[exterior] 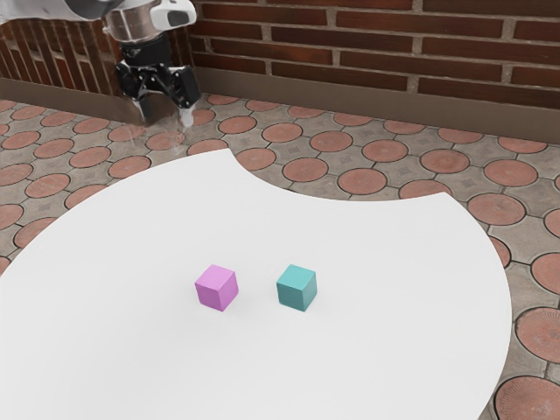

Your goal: Pick up the blue block with one arm, and put the blue block on the pink block with one arm

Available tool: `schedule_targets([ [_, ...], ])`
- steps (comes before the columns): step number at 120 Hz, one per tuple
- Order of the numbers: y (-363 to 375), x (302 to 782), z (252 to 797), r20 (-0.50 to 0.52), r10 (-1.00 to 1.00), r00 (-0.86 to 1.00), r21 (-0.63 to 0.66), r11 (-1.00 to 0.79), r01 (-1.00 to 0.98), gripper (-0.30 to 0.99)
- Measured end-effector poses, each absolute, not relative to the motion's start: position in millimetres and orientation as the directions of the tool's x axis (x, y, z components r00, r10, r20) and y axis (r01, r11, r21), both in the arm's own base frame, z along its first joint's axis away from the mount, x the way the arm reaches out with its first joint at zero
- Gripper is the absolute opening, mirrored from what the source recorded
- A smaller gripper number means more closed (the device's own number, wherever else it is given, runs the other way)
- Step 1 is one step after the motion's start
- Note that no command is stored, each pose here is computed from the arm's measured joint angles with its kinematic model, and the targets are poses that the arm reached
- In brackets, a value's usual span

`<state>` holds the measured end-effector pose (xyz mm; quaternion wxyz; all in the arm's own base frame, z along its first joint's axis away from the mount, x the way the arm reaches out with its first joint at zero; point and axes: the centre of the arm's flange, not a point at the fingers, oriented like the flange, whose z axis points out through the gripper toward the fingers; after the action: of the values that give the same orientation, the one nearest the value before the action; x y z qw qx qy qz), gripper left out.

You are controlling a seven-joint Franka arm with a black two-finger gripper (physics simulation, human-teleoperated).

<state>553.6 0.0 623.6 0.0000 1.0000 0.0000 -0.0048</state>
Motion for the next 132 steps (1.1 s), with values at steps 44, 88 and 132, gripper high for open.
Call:
schedule_targets([
  [44, 49, 591, 669, 0.012, 0.056, 0.998, 0.053, -0.997, 0.056, 0.69],
  [88, -37, 568, 749, 0.126, -0.072, 0.989, 0.053, -0.995, -0.079, 0.69],
  [132, -159, 624, 647, 0.051, -0.216, 0.975, -0.010, -0.976, -0.216, 0.69],
])
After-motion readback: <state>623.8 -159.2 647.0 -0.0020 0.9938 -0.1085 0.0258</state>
